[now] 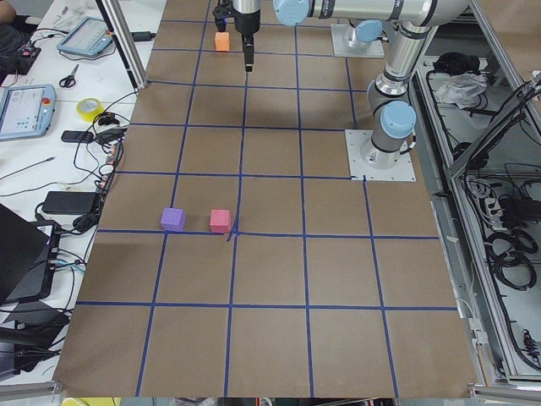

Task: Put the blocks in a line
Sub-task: 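Lower the right gripper over the orange cube and close on it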

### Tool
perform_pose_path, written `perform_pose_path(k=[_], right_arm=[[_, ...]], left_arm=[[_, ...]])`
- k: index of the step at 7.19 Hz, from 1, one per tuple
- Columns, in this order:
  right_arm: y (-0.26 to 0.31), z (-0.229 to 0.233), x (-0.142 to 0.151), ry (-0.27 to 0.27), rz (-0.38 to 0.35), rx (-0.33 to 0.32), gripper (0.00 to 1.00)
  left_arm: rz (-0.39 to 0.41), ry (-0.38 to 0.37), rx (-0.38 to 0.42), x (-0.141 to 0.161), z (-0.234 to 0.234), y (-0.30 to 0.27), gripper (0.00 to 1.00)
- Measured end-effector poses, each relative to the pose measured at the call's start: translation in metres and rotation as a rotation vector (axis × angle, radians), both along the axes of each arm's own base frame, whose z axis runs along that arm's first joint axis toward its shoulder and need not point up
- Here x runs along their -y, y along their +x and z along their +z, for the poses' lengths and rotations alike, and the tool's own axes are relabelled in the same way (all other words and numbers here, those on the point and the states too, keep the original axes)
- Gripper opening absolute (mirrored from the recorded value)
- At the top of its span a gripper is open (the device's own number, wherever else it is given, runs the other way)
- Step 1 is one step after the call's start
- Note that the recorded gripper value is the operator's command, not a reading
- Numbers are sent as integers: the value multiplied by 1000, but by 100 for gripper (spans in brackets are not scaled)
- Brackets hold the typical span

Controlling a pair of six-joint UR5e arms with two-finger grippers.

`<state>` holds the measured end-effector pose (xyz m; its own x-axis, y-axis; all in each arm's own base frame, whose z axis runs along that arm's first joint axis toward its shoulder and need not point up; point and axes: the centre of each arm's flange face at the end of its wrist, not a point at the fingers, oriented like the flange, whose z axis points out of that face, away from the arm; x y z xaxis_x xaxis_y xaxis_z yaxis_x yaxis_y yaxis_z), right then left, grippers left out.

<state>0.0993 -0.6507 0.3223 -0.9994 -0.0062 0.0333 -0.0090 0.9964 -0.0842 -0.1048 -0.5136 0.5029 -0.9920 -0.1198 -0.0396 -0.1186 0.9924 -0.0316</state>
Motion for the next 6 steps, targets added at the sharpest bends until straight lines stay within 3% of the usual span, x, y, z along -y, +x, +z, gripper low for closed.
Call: perform_pose_path(k=[4,5,6], right_arm=[[-2,-90,30,0,3,2,100],[-2,-100,33,2,5,-1,93],[-3,-110,34,14,4,-1,75]], left_arm=[[-1,6,-3,3,-6,1,100],[-1,7,-2,3,-6,1,100],[-2,8,-1,3,-7,1,100]])
